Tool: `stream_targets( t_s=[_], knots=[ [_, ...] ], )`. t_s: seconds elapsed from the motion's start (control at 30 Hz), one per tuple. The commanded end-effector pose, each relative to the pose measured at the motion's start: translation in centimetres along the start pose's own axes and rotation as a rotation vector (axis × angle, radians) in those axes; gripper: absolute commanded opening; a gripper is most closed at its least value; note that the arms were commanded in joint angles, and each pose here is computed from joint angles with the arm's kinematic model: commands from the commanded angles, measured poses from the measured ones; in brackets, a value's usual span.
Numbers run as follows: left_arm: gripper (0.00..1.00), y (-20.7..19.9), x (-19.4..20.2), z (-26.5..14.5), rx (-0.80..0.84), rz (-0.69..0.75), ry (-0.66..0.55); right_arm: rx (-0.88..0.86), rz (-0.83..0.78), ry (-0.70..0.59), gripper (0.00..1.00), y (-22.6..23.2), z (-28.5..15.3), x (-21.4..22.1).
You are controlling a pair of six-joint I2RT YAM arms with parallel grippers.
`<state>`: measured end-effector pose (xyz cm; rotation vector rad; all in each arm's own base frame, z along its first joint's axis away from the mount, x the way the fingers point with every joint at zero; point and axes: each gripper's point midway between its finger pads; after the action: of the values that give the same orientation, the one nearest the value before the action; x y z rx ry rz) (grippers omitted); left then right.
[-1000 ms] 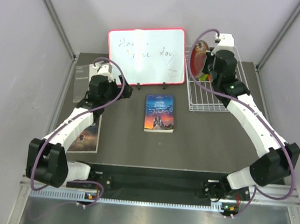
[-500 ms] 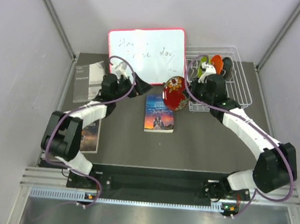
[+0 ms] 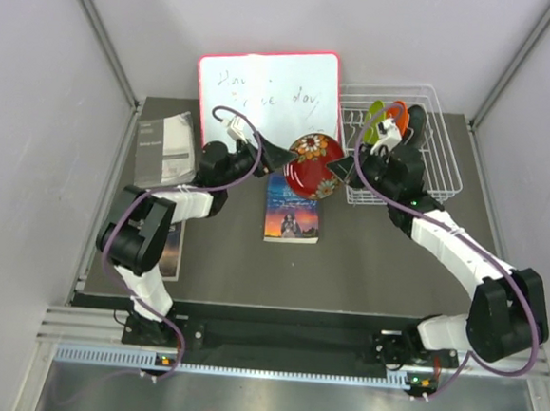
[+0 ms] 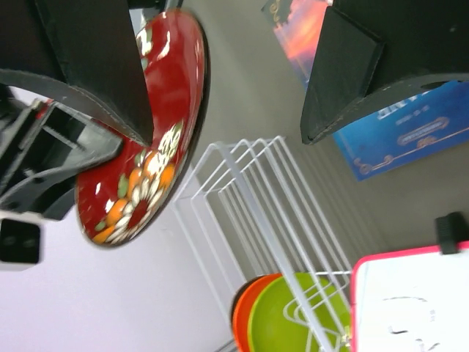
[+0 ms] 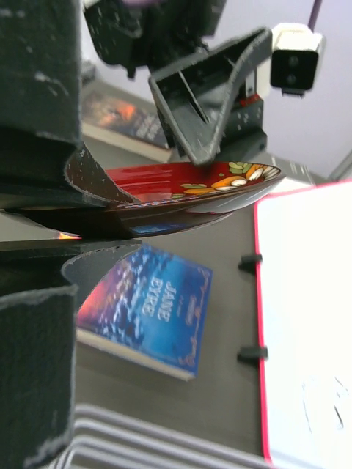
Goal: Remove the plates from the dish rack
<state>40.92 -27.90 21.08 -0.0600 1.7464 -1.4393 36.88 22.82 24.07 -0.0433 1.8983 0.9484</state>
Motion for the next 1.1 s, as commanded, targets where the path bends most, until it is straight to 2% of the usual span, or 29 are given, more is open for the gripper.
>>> stream_targets(
  t_s=[0.0,0.1,0.2,0.23,0.3,0.33,0.4,0.5,0.6,0.63,0.67,0.7,0.73,0.83,0.87,0.93,1.07],
  knots=[
    [0.8,-3.0,-0.6,0.2,0.147,0.0,-0.035,-0.246,0.039,-0.121,0.0,4.5,-0.6,-3.3],
    [0.75,-2.5,-0.1,0.0,0.14,-0.007,-0.03,-0.306,0.069,-0.125,0.0,5.0,-0.6,-3.5],
    [0.55,-2.4,0.2,-0.1,0.133,0.0,-0.024,-0.322,0.069,-0.12,0.0,5.1,-0.4,-3.6],
    [0.37,-2.4,0.2,-0.2,0.13,0.002,-0.022,-0.33,0.073,-0.114,0.0,5.2,-0.3,-3.4],
    [0.17,-2.5,0.2,-0.3,0.124,0.016,-0.02,-0.343,0.078,-0.106,0.0,5.1,0.0,-3.3],
    [0.0,-2.5,0.3,-0.4,0.121,0.02,-0.016,-0.357,0.083,-0.101,0.0,5.4,0.0,-3.4],
    [0.0,-2.5,0.5,-0.5,0.109,0.04,0.0,-0.379,0.089,-0.087,0.0,5.4,0.4,-3.1],
    [0.0,-2.4,0.9,-0.8,0.082,0.071,0.017,-0.391,0.104,-0.071,0.14,5.4,0.8,-2.8],
    [0.0,-2.1,1.2,-1.3,0.037,0.113,0.032,-0.394,0.107,-0.055,0.18,5.4,1.2,-2.7],
    [0.0,-1.7,1.0,-1.4,0.01,0.123,0.024,-0.392,0.101,-0.057,0.23,5.4,1.3,-3.0],
    [0.0,-1.3,1.2,-1.7,-0.025,0.13,0.036,-0.381,0.108,-0.048,0.39,5.0,1.5,-2.8],
    [0.0,-1.2,1.2,-1.9,-0.04,0.134,0.032,-0.379,0.103,-0.05,0.48,4.9,1.5,-2.9],
    [0.0,-1.0,1.0,-2.1,-0.057,0.137,0.022,-0.373,0.106,-0.05,0.51,4.7,1.5,-3.0],
    [0.0,-0.9,0.9,-2.9,-0.092,0.149,0.012,-0.345,0.113,-0.053,0.55,3.7,1.6,-3.3],
    [0.0,-1.2,0.4,-3.1,-0.099,0.169,-0.005,-0.333,0.111,-0.057,0.6,3.2,1.6,-3.5],
    [0.0,-0.3,0.1,-3.7,-0.163,0.165,-0.006,-0.284,0.103,-0.047,0.61,2.0,1.6,-3.5],
    [0.0,1.3,-1.8,-6.6,-0.328,0.23,-0.049,-0.131,0.066,-0.104,0.62,-1.6,0.5,-5.5]
  ],
)
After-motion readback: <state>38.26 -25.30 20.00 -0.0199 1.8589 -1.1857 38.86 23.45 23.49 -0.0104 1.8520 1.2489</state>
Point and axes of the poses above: each gripper's point midway between its finger pads, its own z axis out along the fingers, its own y axis along the line the jaws close on, x = y × z
